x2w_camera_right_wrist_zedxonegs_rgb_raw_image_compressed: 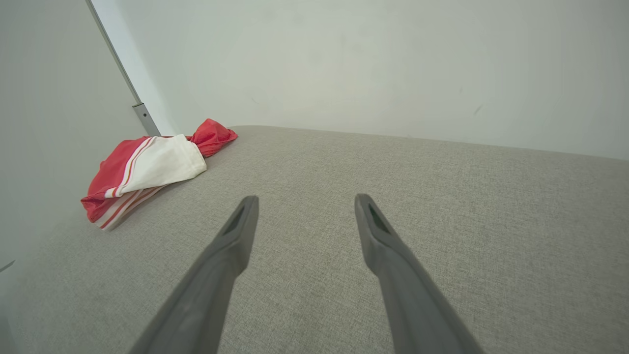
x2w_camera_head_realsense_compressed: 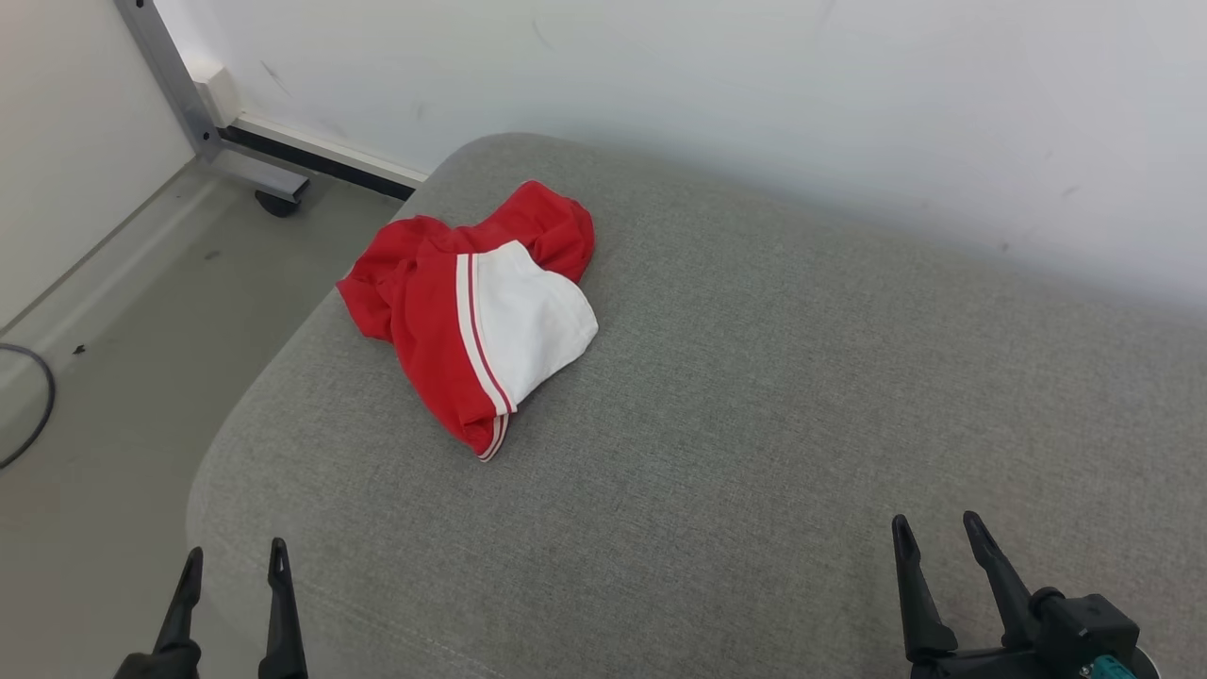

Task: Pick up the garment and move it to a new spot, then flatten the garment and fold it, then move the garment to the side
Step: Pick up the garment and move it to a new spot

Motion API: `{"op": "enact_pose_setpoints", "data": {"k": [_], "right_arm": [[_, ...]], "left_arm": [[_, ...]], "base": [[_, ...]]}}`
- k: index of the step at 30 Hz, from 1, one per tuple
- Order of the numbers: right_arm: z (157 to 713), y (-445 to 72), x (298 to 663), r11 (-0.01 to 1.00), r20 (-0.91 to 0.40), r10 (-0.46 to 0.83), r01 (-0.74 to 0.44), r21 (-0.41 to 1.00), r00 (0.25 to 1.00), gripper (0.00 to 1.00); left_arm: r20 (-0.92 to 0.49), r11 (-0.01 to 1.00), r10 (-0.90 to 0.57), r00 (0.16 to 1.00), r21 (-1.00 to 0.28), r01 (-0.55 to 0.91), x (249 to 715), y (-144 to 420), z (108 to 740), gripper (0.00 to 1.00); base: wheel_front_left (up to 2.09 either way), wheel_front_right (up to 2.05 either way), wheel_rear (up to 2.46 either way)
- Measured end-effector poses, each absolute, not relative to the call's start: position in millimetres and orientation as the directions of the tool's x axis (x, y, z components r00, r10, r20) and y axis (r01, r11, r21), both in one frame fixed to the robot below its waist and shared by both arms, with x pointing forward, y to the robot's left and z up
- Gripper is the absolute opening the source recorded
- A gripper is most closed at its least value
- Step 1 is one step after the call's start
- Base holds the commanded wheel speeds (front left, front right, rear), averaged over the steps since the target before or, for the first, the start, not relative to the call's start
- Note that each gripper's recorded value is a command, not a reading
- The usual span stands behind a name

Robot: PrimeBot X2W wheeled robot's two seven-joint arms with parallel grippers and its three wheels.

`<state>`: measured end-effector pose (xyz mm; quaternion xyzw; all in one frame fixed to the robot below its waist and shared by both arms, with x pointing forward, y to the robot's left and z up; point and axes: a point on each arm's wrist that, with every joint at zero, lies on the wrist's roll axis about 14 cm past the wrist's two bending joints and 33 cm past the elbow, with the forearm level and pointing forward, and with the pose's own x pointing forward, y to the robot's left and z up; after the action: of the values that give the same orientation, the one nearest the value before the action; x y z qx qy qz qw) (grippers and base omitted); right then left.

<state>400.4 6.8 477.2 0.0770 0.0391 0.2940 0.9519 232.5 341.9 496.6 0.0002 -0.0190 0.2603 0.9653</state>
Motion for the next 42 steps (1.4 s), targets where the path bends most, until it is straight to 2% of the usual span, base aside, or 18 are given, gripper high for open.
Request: {"op": "enact_pose_setpoints", "data": {"k": [7,12,21,28,37,42], "right_arm": [[475.8,-3.3,405.3,0.830,-0.034,0.545,-0.533,0.163,0.838,1.00],[478.7,-19.3,413.8,0.853,-0.026,0.510,-0.501,0.148,0.860,1.00],[481.8,-66.1,435.8,0.910,-0.013,0.404,-0.400,0.112,0.915,1.00],[470.5,-111.8,450.2,0.953,-0.026,0.288,-0.284,0.104,0.957,1.00],[446.3,-161.0,453.3,0.985,-0.077,0.158,-0.152,0.084,0.984,1.00],[435.5,-183.2,448.9,0.994,-0.106,0.100,-0.093,0.065,0.989,1.00]], "left_arm": [[0.034,0.866,0.500,0.865,-0.015,-0.500,242.6,342.6,496.7,1.00],[0.095,0.873,0.487,0.868,-0.024,-0.487,269.2,352.9,517.9,1.00],[0.241,0.912,0.401,0.884,-0.009,-0.411,351.8,368.2,575.4,1.00],[0.271,0.933,0.342,0.900,0.019,-0.360,425.7,371.5,599.6,1.00],[0.112,0.961,0.268,0.957,0.044,-0.274,512.2,355.8,553.5,1.00],[-0.069,0.965,0.259,0.963,0.064,-0.255,535.2,356.0,500.1,1.00]], "base": [[0.00,0.00,0.00],[0.00,0.00,0.00],[0.00,0.00,0.00],[0.00,0.00,0.00],[0.00,0.00,0.00],[0.00,0.00,0.00]]}}
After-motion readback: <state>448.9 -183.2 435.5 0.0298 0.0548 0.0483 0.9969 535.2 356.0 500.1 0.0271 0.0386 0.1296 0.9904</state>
